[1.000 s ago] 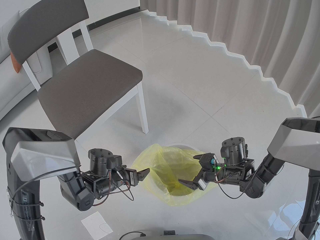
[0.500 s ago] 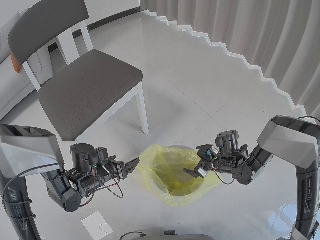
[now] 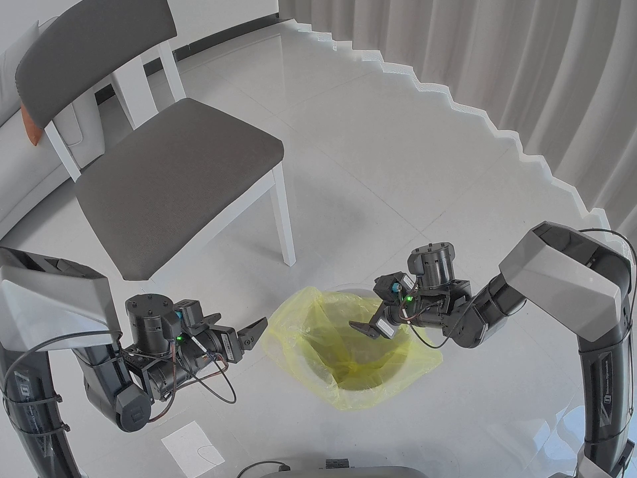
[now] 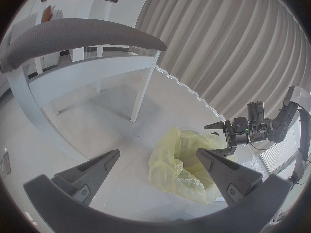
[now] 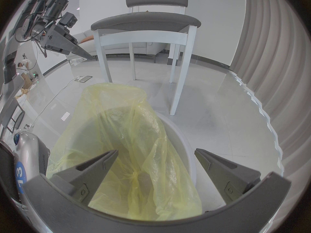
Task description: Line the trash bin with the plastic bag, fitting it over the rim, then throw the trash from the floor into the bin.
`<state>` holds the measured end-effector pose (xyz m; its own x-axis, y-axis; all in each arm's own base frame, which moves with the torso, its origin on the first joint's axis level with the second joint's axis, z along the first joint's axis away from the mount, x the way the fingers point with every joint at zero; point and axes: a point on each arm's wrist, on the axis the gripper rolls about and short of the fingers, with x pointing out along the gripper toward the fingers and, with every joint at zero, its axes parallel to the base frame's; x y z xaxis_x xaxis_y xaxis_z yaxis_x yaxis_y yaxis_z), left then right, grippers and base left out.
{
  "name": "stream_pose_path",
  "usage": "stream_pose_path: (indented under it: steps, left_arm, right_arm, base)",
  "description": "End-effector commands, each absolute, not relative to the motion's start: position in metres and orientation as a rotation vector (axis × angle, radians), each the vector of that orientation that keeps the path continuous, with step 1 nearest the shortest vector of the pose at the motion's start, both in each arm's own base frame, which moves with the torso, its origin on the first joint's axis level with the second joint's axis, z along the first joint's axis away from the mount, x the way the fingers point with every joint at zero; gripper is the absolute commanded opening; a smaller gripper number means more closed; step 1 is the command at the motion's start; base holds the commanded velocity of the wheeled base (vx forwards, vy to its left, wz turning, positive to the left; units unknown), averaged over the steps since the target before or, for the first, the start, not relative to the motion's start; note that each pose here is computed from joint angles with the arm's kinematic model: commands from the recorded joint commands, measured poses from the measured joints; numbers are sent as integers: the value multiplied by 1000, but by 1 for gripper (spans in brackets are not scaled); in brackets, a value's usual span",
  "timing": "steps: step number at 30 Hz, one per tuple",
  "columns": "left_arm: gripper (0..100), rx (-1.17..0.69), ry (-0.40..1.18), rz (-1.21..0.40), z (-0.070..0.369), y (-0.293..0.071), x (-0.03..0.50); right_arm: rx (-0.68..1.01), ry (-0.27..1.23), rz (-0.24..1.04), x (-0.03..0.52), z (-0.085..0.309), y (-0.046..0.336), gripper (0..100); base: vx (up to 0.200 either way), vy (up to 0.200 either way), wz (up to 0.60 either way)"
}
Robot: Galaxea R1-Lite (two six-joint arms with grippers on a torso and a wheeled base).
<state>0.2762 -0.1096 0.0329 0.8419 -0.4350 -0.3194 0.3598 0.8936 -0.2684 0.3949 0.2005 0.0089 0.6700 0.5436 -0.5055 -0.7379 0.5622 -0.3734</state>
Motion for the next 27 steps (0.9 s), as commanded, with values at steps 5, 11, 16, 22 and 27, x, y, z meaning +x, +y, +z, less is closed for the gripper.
stream_pose_path:
  steps: [5,11,16,22,27]
  left_arm:
    - [100,-202,375,-419,34,-108,270]
    - [100,-203,372,-420,34,-108,272]
    - [100,-201,372,-418,34,-108,271]
    - [100,-201,370,-417,36,-106,268]
    - [100,-203,356,-419,39,-106,266]
  right_arm:
    - [-611,372,780,411,-6,210,100]
    - [-617,367,778,412,-6,211,0]
    - [-633,359,747,410,0,215,0]
    - [-634,326,749,406,20,219,0]
    - [-631,281,740,403,44,221,0]
  base:
    - [0,0,0]
    - [0,0,0]
    - [0,0,0]
    - [0,0,0]
    - [0,0,0]
